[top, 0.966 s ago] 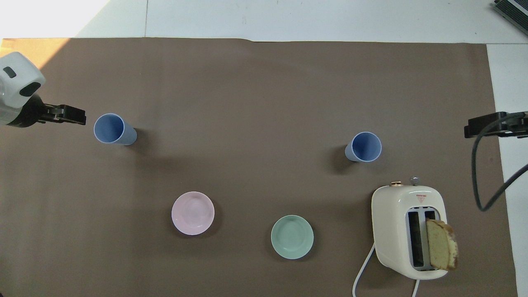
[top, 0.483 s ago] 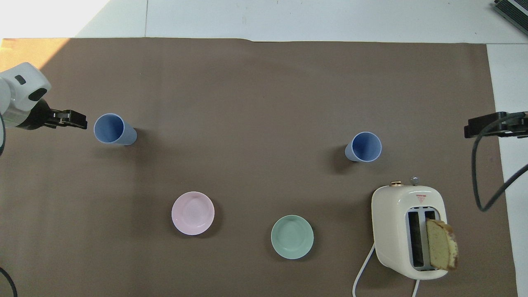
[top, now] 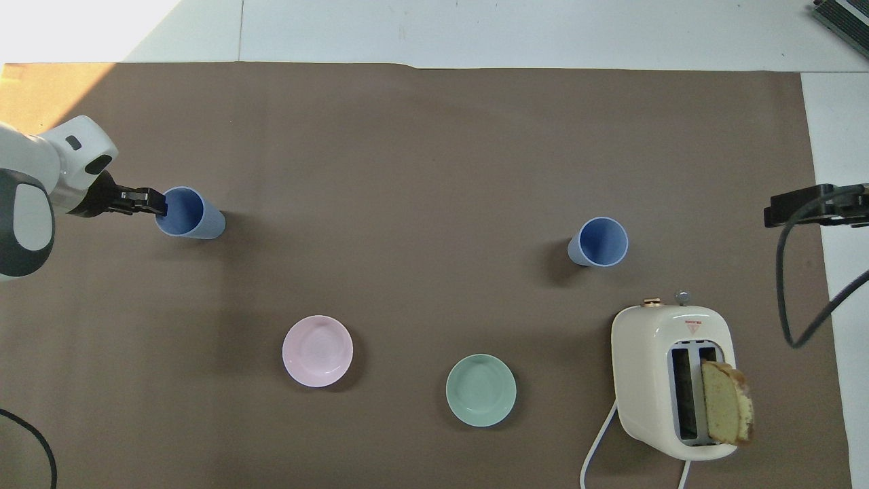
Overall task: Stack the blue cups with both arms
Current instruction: 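Close the left gripper on the blue cup's rim, then slide the blue cup with the left gripper toward the table center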
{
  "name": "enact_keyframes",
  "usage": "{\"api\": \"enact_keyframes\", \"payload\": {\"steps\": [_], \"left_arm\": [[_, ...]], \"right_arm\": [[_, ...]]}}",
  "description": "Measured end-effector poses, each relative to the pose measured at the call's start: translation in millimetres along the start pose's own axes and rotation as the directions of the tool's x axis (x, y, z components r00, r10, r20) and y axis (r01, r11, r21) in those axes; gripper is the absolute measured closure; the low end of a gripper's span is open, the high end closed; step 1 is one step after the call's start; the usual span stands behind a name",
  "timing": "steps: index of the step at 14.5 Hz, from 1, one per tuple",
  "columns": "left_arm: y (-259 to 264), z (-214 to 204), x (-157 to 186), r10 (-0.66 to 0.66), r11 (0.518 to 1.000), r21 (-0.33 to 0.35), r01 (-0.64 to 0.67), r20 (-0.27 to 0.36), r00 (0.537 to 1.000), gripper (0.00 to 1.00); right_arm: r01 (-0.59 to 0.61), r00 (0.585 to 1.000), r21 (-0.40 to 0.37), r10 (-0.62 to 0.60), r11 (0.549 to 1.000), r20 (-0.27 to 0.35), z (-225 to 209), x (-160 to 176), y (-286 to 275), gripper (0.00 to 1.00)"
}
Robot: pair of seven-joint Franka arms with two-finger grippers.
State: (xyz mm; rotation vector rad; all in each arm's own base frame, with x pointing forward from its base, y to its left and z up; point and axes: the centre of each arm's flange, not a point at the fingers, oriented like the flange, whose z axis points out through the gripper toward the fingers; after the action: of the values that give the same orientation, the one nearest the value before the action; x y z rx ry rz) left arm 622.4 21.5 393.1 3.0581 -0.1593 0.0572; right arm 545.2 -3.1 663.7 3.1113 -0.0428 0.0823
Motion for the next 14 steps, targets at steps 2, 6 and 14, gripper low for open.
{"api": "enact_keyframes", "payload": {"steps": [2, 6, 14], "left_arm": [[2.7, 6.6, -4.1, 0.0, 1.0, -0.006, 0.0, 0.008, 1.0, 0.41], [5.8, 6.7, -6.3, 0.006, 1.0, -0.007, -0.006, 0.002, 1.0, 0.81], [112.9, -9.0, -1.8, 0.037, 0.999, -0.025, -0.037, -0.012, 0.999, 0.95]], "right_arm": [[0.0, 1.0, 0.0, 0.0, 1.0, 0.0, 0.0, 0.0, 0.0, 0.0], [0.0, 1.0, 0.0, 0.0, 1.0, 0.0, 0.0, 0.0, 0.0, 0.0], [0.0, 1.0, 0.0, 0.0, 1.0, 0.0, 0.0, 0.0, 0.0, 0.0]]}}
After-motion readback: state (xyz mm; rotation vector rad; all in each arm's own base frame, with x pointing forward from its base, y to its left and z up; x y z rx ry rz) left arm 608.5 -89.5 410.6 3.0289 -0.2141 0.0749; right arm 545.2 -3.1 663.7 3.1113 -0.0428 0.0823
